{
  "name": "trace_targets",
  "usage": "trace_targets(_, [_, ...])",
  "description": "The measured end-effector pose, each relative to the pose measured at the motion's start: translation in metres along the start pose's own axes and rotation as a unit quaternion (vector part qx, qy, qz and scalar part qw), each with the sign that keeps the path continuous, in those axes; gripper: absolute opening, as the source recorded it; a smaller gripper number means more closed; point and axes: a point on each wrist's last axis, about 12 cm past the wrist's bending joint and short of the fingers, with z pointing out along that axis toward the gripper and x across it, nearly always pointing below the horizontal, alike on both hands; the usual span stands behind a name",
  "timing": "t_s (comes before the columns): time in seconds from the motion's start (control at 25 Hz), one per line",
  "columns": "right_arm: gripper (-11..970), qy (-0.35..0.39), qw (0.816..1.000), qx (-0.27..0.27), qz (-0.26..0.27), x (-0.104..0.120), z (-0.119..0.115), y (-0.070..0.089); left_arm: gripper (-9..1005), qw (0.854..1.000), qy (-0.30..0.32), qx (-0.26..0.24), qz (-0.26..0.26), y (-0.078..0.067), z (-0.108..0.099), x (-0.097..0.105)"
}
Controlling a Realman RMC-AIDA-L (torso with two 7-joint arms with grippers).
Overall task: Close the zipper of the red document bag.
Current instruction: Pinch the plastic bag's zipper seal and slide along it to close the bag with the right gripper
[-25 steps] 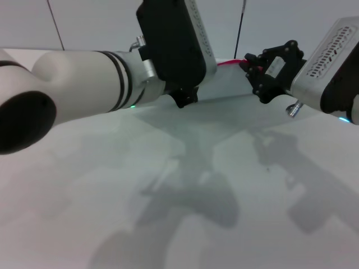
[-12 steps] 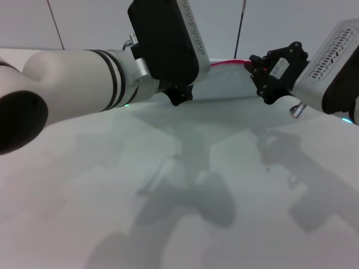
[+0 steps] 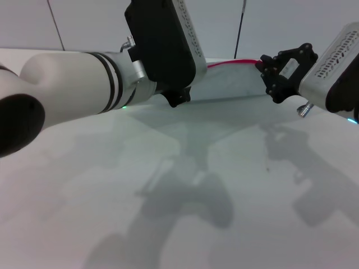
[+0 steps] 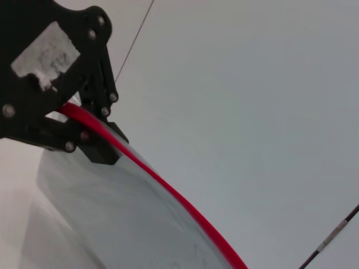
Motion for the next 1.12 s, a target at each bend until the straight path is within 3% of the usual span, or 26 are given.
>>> trace_targets(1.12, [70, 0.008, 1.0, 0.012, -0.01, 0.0036, 0.0007, -0.0041, 54, 1.0, -0.003, -0.007, 0.002, 0.0038, -0.0023, -0.0011])
